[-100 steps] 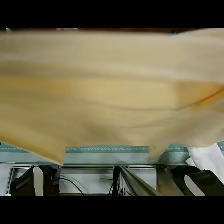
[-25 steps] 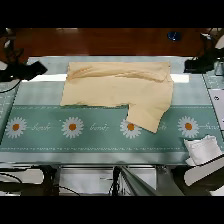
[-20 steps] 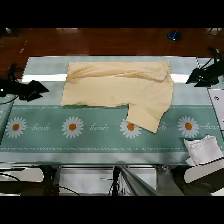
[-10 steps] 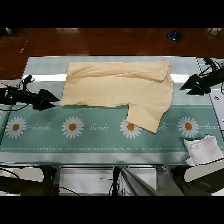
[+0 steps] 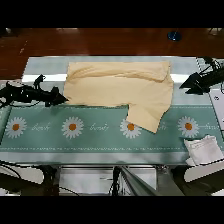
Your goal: Fold the shirts.
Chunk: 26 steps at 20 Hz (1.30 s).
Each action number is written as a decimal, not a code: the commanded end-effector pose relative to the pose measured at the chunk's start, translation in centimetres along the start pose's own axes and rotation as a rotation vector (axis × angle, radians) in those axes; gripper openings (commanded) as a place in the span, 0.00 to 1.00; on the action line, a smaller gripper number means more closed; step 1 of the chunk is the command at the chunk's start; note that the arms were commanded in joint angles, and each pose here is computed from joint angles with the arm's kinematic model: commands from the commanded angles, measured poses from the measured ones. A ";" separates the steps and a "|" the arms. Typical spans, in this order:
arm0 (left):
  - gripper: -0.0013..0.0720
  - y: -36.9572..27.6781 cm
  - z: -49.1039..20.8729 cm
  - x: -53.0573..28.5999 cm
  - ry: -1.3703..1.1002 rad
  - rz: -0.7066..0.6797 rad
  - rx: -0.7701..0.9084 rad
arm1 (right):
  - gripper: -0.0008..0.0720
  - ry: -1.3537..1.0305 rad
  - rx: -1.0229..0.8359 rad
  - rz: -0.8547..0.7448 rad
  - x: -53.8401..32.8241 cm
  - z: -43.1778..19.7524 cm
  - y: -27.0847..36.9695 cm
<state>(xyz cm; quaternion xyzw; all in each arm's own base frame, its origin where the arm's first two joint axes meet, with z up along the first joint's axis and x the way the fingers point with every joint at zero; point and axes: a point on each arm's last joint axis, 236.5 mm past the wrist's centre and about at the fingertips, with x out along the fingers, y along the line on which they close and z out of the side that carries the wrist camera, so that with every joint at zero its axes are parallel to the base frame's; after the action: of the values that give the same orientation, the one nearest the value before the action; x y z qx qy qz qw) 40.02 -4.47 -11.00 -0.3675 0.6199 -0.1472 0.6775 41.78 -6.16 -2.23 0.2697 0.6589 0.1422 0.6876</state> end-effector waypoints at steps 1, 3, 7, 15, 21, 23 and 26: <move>0.06 0.2 0.1 0.2 -0.001 0.004 -0.015 | 0.80 0.014 -0.016 -0.012 -0.6 -0.7 0.2; 0.06 0.3 -0.4 -0.3 0.018 -0.010 -0.016 | 0.80 0.050 -0.017 -0.017 -0.4 -1.6 -0.1; 0.06 0.5 -0.7 -0.9 0.033 -0.026 -0.027 | 0.77 0.125 0.021 0.078 2.2 -4.3 0.7; 0.06 0.3 -0.7 -1.1 0.033 -0.041 -0.023 | 0.74 0.054 0.105 0.045 6.3 -7.9 -0.9; 0.06 0.1 -0.6 -1.1 0.029 -0.047 -0.018 | 0.64 0.089 0.084 0.040 11.2 -9.6 1.0; 0.06 0.1 -0.6 -1.1 0.029 -0.047 -0.018 | 0.40 0.050 0.031 0.008 12.8 -8.5 2.4; 0.06 0.0 -0.6 -1.2 0.029 -0.048 -0.012 | 0.04 0.002 0.007 0.029 13.5 -7.2 4.6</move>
<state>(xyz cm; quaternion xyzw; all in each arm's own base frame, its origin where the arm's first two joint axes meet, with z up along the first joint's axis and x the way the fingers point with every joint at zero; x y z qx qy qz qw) 39.16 -3.85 -10.30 -0.3847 0.6230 -0.1621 0.6615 35.02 4.48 -10.78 0.2857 0.6770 0.1485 0.6618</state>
